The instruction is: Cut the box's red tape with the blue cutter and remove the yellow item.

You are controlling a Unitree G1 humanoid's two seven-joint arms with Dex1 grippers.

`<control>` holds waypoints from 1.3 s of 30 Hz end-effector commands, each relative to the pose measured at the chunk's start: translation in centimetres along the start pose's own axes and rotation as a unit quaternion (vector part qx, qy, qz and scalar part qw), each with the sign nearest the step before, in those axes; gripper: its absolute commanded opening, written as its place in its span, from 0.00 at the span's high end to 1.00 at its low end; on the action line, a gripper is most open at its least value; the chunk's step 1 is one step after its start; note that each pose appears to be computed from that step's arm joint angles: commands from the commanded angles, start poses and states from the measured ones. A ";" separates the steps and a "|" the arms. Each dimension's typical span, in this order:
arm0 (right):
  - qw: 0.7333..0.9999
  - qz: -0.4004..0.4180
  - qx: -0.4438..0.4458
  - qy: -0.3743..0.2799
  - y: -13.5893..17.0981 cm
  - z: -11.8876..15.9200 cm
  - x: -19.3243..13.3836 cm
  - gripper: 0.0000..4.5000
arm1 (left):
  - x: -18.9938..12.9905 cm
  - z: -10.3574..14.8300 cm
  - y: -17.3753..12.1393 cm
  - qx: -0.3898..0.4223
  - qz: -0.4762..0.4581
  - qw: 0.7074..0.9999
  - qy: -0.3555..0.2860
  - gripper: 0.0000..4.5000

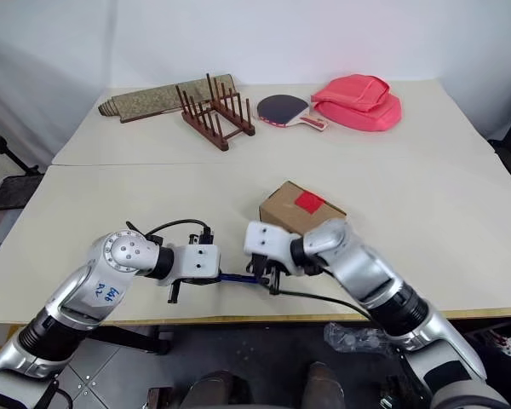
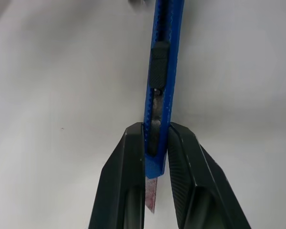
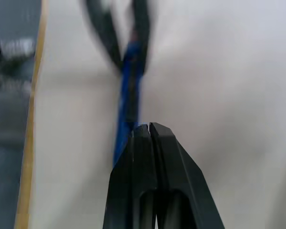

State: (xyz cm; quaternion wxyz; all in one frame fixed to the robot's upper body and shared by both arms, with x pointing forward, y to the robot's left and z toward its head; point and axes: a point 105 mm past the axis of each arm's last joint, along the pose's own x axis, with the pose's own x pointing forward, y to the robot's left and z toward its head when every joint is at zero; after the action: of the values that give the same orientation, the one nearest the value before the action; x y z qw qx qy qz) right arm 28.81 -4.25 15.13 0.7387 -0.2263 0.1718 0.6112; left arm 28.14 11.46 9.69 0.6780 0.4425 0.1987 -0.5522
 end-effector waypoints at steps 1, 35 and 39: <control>0.998 0.003 0.041 -0.046 0.3 2.5 -2.5 0.86 | 2.6 -2.1 -2.3 -0.040 -0.032 0.999 -0.002 0.87; 0.954 -0.055 0.292 -0.023 -3.1 3.0 -5.8 0.01 | 0.0 -0.6 3.0 -0.108 0.258 0.946 -0.166 0.87; 0.958 -0.053 0.280 -0.028 -2.8 3.4 -5.8 0.01 | -1.2 -1.4 4.8 -0.156 0.234 0.943 -0.180 0.87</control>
State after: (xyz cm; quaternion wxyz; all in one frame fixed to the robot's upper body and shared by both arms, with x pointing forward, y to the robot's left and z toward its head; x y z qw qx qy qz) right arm 30.65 -7.75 20.06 0.8044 0.0060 0.3282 0.4952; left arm 32.36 12.92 10.85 0.8698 0.2795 0.0493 -0.4035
